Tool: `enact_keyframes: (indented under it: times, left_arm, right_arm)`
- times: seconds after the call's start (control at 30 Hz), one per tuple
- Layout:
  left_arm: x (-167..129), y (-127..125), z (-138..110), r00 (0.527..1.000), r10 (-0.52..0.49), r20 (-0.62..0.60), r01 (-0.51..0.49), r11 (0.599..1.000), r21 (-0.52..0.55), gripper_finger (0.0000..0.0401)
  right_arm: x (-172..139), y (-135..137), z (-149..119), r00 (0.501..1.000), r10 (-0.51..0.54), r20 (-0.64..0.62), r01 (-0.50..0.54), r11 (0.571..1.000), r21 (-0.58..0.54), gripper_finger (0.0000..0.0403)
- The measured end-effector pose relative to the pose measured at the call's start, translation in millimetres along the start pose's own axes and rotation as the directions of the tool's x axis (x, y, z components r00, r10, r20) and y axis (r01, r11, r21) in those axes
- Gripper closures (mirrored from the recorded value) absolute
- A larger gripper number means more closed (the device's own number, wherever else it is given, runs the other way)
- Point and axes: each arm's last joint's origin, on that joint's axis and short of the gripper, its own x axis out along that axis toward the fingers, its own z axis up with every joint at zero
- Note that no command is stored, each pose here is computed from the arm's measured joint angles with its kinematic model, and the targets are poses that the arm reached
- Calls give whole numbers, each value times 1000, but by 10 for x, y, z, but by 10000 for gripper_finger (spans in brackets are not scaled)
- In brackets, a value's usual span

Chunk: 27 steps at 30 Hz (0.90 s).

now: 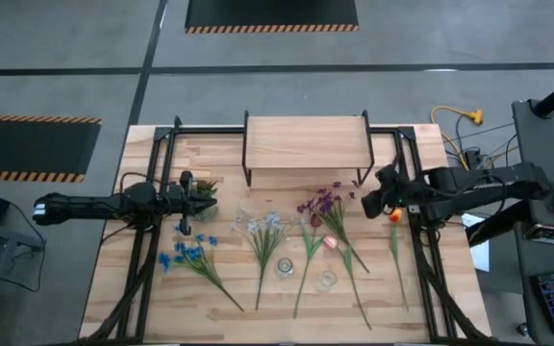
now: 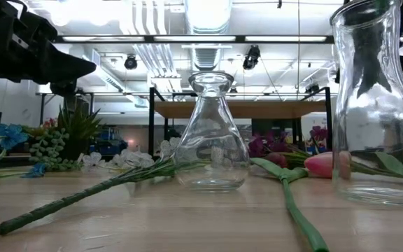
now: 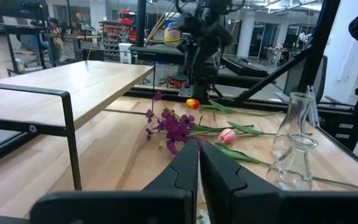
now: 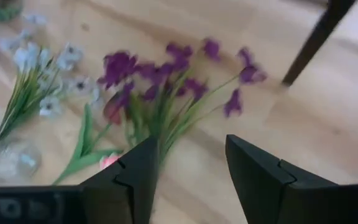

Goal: Pick and place flowers into a vace then onto a shelf
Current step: Put the yellow tulip into the right transparent vase

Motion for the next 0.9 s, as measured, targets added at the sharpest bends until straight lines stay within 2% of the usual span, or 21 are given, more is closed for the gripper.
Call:
enact_keyframes:
  times: [0.13,0.33,0.53,0.77,0.9]
  left_arm:
    - [0,0,3,1000,0,1,0,1000,0,401]
    - [0,0,3,1000,0,1,0,1000,0,401]
    - [0,0,3,1000,0,1,0,1000,0,401]
    - [0,0,4,1000,0,1,0,1000,0,401]
    - [0,0,4,1000,0,1,0,1000,0,401]
  right_arm:
    - [20,153,-113,999,-5,-54,5,1000,-13,227]
    - [92,189,-358,971,-154,-185,163,986,39,223]
    - [179,222,-577,907,-281,-314,313,948,55,198]
    - [309,270,-746,839,-401,-369,443,896,34,152]
    - [363,244,-834,757,-508,-412,558,830,3,134]
